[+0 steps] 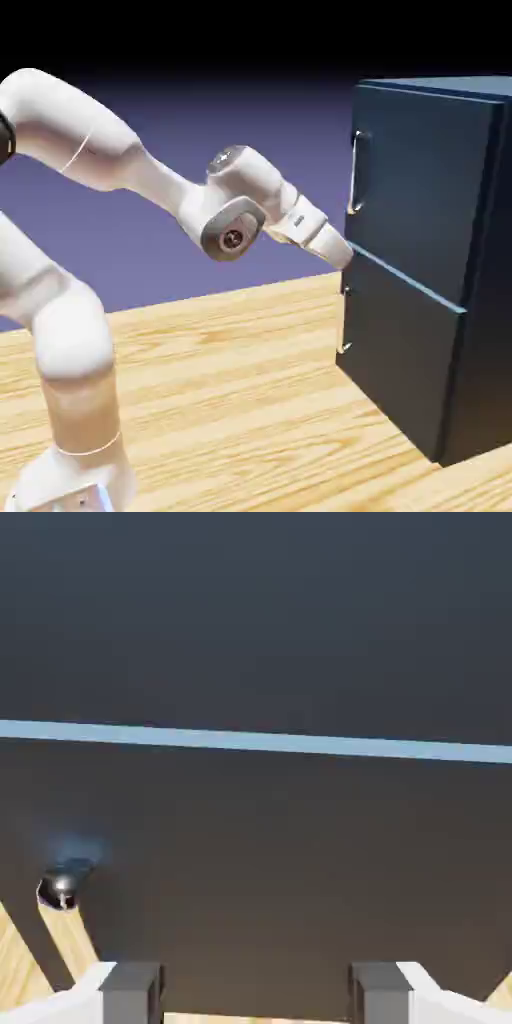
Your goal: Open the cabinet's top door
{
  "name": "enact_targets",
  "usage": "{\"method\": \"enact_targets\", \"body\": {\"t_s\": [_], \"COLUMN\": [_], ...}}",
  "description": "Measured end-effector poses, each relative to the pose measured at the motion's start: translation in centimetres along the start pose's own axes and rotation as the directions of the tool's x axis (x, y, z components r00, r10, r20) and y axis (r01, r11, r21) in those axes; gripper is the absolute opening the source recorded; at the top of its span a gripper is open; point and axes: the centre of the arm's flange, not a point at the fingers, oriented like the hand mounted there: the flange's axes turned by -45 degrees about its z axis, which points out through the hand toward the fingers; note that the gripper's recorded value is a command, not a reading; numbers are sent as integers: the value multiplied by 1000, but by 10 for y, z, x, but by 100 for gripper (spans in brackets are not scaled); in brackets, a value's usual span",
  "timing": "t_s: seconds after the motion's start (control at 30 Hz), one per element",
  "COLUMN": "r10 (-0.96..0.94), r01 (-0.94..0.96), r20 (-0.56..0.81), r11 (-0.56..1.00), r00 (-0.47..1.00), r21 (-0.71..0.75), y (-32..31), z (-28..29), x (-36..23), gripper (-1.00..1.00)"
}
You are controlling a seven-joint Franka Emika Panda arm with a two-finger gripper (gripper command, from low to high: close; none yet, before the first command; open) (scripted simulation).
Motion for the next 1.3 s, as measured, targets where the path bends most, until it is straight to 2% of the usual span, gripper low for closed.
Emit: {"method": "enact_targets", "body": {"t_s": [0.63, 1.3], "r10": [84, 82], "r01": [-89, -93], "r20": [-238, -477], "r11": [996, 996], "r00": [968, 875], "r21": [-11, 0], "y": [18, -24], "z": [-65, -86], "x": [51, 64], "gripper": [0, 0]}}
